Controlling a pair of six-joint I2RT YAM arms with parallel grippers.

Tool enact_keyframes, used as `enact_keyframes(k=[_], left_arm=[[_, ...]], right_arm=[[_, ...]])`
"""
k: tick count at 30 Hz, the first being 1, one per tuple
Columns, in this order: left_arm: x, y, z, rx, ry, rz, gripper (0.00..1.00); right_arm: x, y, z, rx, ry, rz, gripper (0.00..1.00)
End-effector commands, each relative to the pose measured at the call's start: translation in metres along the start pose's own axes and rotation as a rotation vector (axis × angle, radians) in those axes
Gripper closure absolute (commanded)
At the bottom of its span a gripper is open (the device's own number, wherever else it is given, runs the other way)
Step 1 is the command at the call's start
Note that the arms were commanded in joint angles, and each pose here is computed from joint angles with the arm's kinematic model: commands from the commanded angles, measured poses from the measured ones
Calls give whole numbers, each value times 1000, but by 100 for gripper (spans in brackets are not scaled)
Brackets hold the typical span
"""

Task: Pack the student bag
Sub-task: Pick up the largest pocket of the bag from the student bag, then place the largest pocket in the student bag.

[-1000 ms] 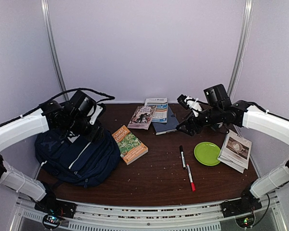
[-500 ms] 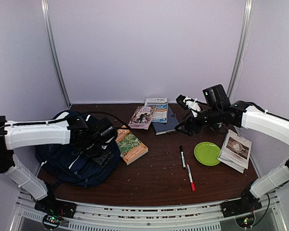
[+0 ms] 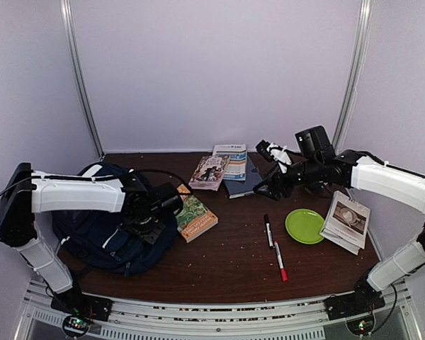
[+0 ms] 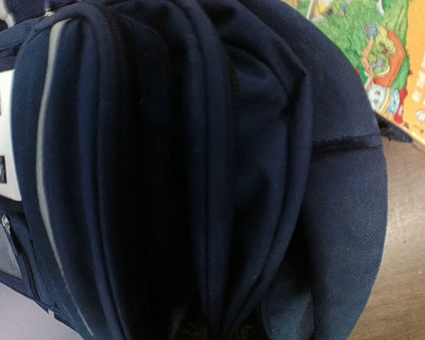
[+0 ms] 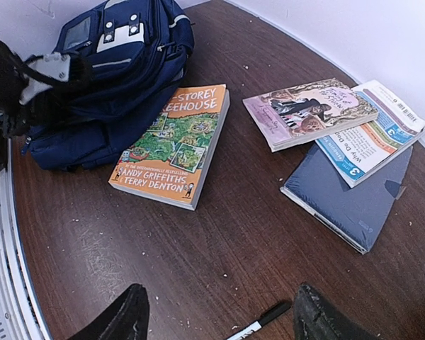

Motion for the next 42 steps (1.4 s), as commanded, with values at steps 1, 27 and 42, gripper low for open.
enact_keyframes(k=[1,27,42], left_arm=[[28,61,34,-213,129,-18,100],[51,71,-38,-179,159,-121,100],[47,135,73,-490,219,-260,19]], right_arm=[[1,-11,5,0,12,25,32],[-37,-154,27,205,-260,-78,54],[-93,-176,25,98,-630,-51,32]])
Point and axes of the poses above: each gripper's point midway between its finger pads, its own y axis back along the fingers, its own x axis along the line the jaws close on, z = x × y, the point moved 3 cm from there along y, back along the fingers, and after that the axes turned 2 degrees about -y, right-handed, at the moved point
